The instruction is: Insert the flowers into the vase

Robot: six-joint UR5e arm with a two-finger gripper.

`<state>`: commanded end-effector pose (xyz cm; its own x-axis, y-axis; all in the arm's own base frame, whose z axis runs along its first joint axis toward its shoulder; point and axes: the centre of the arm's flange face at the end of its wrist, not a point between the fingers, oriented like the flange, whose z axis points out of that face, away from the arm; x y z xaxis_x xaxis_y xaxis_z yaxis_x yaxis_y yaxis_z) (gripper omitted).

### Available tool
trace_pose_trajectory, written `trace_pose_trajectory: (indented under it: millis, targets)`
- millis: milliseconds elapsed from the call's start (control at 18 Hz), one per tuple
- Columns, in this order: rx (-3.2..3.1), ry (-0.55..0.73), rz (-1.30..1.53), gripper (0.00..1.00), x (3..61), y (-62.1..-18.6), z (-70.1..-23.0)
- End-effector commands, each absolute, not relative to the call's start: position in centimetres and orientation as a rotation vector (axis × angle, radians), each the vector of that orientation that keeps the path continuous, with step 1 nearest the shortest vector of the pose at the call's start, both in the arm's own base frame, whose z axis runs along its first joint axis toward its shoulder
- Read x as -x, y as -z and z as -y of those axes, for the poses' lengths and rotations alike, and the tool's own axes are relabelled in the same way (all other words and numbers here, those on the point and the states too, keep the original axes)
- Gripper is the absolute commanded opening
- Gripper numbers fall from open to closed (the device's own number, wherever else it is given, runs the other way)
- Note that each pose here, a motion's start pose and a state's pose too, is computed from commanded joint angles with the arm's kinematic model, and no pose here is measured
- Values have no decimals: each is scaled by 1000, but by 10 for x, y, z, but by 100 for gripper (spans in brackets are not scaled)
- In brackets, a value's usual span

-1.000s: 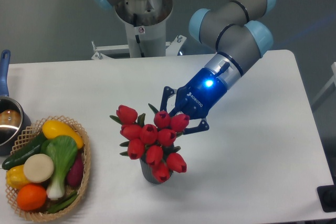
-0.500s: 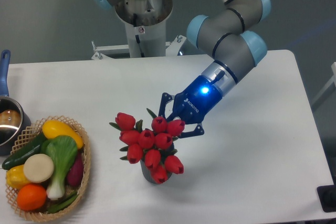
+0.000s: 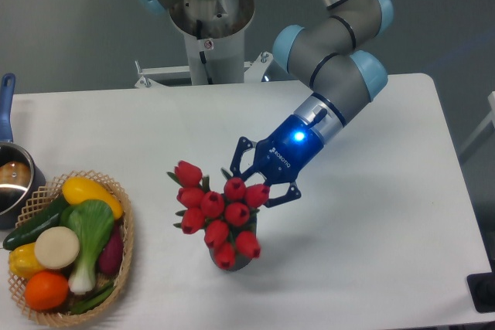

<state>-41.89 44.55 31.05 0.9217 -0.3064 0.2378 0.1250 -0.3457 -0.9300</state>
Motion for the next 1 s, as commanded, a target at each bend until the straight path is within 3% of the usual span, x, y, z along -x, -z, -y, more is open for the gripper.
trace_pose_trajectory:
  millis: [56, 111, 611, 1000]
  targets:
    - [1875, 448, -123, 96, 419, -308, -443]
    - [1876, 447, -113, 100, 420, -308, -438]
    - [1902, 361, -46, 100, 450, -319, -399]
    - [2084, 128, -15, 100, 494, -353, -359]
